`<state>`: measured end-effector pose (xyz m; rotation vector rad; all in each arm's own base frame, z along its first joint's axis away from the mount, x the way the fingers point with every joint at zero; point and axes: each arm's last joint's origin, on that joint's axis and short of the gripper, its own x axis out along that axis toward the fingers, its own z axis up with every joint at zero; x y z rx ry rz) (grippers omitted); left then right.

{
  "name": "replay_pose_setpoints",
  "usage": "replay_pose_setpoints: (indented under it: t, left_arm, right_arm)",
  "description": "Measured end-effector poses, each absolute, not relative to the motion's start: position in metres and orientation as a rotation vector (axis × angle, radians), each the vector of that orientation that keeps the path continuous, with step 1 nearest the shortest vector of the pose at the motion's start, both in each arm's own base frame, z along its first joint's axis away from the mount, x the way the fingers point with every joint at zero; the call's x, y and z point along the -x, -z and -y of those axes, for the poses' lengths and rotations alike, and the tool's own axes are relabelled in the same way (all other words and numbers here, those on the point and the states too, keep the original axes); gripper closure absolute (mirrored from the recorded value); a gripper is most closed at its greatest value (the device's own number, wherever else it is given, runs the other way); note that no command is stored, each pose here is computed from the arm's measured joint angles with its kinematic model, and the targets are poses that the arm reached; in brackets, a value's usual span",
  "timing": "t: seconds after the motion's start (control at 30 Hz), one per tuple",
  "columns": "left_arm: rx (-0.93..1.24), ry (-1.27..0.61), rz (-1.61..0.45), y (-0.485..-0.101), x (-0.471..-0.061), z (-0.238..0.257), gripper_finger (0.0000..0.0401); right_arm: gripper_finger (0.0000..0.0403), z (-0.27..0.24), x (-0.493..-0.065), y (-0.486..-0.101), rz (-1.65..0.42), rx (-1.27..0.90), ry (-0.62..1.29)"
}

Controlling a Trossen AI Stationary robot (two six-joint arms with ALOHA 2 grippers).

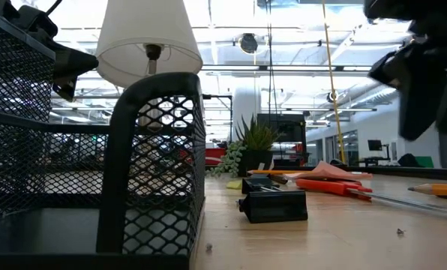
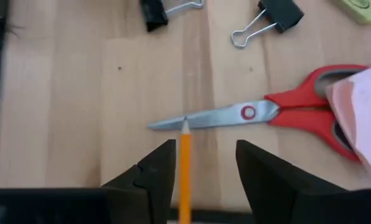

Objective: Pick and place office supplies into organizer
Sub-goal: Put the bottom yellow pencil into the mesh desk organizer

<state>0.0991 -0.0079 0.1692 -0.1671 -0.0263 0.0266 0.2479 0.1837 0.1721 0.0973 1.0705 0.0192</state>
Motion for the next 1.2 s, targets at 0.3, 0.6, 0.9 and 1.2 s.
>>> replay_pose_setpoints:
  t: [0.3, 0.6, 0.9, 1.2]
  left_arm:
    - [0.167, -0.027, 0.026, -0.169, -0.099, 0.008, 0.0359]
    - [0.167, -0.027, 0.026, -0.169, -0.099, 0.008, 0.0359]
    - [0.167, -0.027, 0.026, -0.169, -0.099, 0.008, 0.0359]
    - [0.167, -0.027, 0.026, -0.169, -0.099, 0.008, 0.0359]
  right_arm:
    - [0.0247, -0.191, -0.25, -0.164, -1.09, -0.098, -0.07]
    - [0.0248, -0.194, -0.251, -0.153, -1.079, -0.056, -0.025]
    - [0.0248, -0.197, -0.252, -0.139, -1.115, -0.052, -0.003]
    - [0.0263, -0.193, -0.254, -0.138, -1.121, -0.076, 0.026]
